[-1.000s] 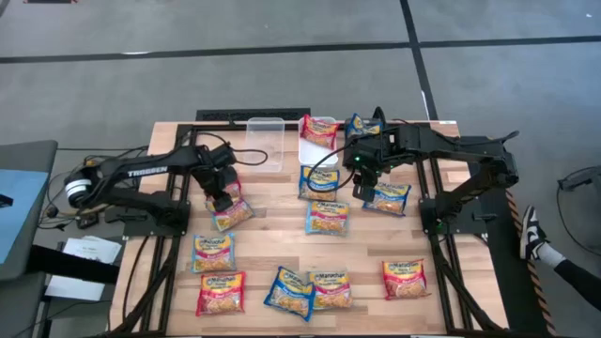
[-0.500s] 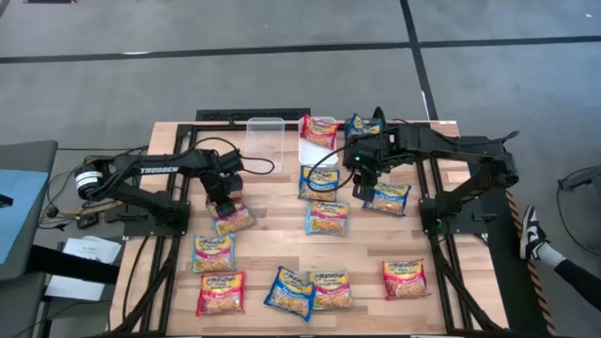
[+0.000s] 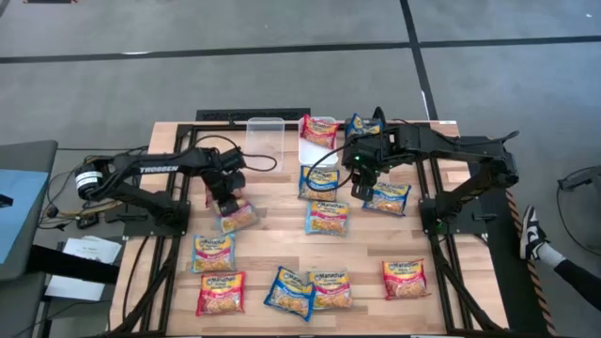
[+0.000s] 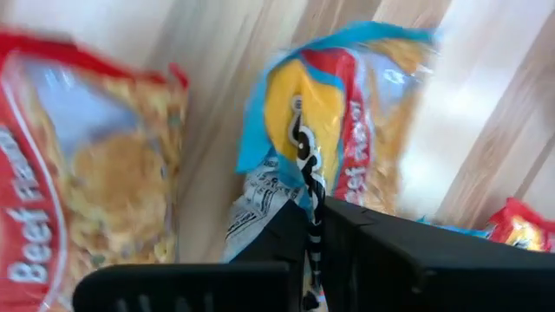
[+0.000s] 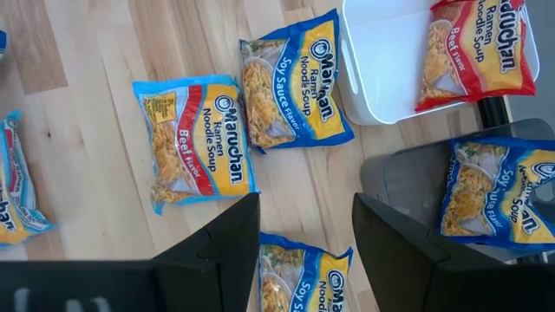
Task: Sort Maruchan noodles
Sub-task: Put the light blue noodle pack into the transparent bin
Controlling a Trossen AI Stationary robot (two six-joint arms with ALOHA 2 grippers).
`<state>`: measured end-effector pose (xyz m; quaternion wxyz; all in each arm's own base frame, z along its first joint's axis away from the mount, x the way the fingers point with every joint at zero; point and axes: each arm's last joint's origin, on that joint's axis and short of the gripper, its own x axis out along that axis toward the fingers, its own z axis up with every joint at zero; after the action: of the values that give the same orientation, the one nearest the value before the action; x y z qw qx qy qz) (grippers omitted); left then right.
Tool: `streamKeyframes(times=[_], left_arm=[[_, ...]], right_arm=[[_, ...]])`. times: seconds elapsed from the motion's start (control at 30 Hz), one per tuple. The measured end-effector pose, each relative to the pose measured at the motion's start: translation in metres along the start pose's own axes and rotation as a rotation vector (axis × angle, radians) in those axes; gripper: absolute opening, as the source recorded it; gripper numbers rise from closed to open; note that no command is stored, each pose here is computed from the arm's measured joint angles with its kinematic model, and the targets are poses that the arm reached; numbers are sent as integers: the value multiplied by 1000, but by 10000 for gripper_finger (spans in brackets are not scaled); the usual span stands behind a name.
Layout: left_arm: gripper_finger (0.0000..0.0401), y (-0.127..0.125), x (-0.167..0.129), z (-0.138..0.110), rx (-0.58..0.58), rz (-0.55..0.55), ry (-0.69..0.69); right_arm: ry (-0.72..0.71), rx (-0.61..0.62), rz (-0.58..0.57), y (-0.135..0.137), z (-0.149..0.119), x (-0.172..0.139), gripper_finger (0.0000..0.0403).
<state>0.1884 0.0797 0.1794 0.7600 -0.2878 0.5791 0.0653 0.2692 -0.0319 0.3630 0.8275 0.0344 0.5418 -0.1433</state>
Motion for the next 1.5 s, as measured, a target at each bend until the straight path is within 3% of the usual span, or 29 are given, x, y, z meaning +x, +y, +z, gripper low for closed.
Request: streamKeyframes(times=[0.4, 0.73, 0.93, 1.3, 1.5], left_arm=[[0, -15, -35, 30, 123, 34, -149], [0, -22, -68, 51, 217, 224, -280], [0, -19, -100, 67, 258, 430, -390], [0, 7, -148, 89, 368, 737, -566], [0, 20, -159, 98, 437, 817, -641]], right_arm=[[-3, 0, 0, 0, 0, 0, 207], [-22, 4, 2, 0, 2, 0, 207], [-22, 4, 2, 0, 2, 0, 207], [-22, 4, 2, 0, 2, 0, 207], [-22, 4, 2, 0, 2, 0, 207]])
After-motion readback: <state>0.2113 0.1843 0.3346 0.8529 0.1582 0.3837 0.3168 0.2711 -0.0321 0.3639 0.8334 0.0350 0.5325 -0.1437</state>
